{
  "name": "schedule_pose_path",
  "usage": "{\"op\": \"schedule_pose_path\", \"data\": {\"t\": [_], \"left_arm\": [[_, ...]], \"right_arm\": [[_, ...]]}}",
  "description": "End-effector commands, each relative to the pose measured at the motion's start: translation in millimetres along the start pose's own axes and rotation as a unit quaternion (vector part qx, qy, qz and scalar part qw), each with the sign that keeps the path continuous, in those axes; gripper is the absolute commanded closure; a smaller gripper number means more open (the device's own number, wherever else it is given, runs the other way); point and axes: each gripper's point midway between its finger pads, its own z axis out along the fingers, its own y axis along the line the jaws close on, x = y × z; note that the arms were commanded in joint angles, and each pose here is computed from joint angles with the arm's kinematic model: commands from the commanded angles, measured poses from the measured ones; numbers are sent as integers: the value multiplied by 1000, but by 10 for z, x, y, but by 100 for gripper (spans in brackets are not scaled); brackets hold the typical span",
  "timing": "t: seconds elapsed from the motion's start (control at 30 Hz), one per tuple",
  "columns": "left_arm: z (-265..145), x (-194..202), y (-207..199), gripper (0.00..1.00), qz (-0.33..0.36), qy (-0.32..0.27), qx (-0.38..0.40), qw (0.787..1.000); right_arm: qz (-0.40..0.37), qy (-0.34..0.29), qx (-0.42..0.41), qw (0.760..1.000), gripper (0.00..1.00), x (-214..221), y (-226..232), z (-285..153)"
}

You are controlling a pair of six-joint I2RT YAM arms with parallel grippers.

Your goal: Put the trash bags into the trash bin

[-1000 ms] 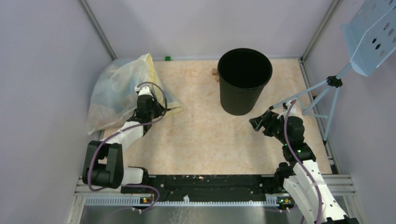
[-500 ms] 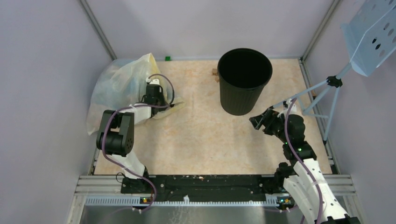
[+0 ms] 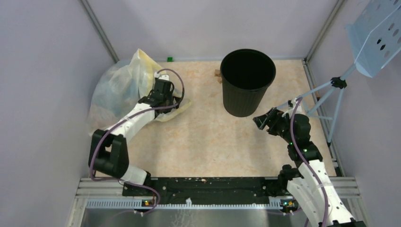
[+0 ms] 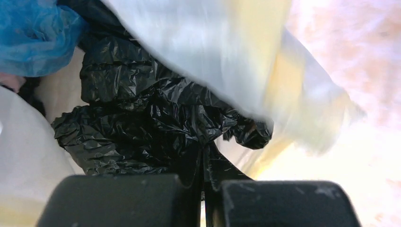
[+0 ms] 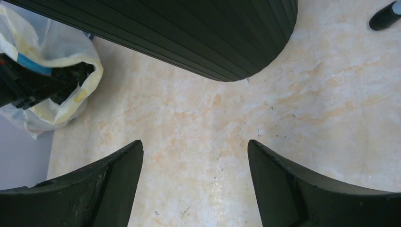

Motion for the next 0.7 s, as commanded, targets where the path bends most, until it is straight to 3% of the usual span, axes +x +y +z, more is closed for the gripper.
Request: {"op": "schedule_pose_path", "data": {"t": [0.0, 0.27, 0.37, 0.53, 0.67], "left_arm": [[-632, -295, -12, 100, -14, -44, -6, 999], [-1384, -578, -93, 98, -33, -113, 63, 991], [-1751, -728, -248, 99, -36, -148, 131, 980], [-2450, -875, -594, 100, -39, -186, 274, 943], [-2784, -660, -980, 100, -29, -150, 416, 897]], "right_arm": [[-10, -22, -21, 999, 20, -230, 202, -52], [-10, -18, -32, 999, 20, -252, 271, -63], [-10, -12, -44, 999, 20, -238, 317, -70], [-10, 7, -63, 998, 20, -197, 394, -84], [-6, 27, -78, 997, 20, -118, 437, -87]]}}
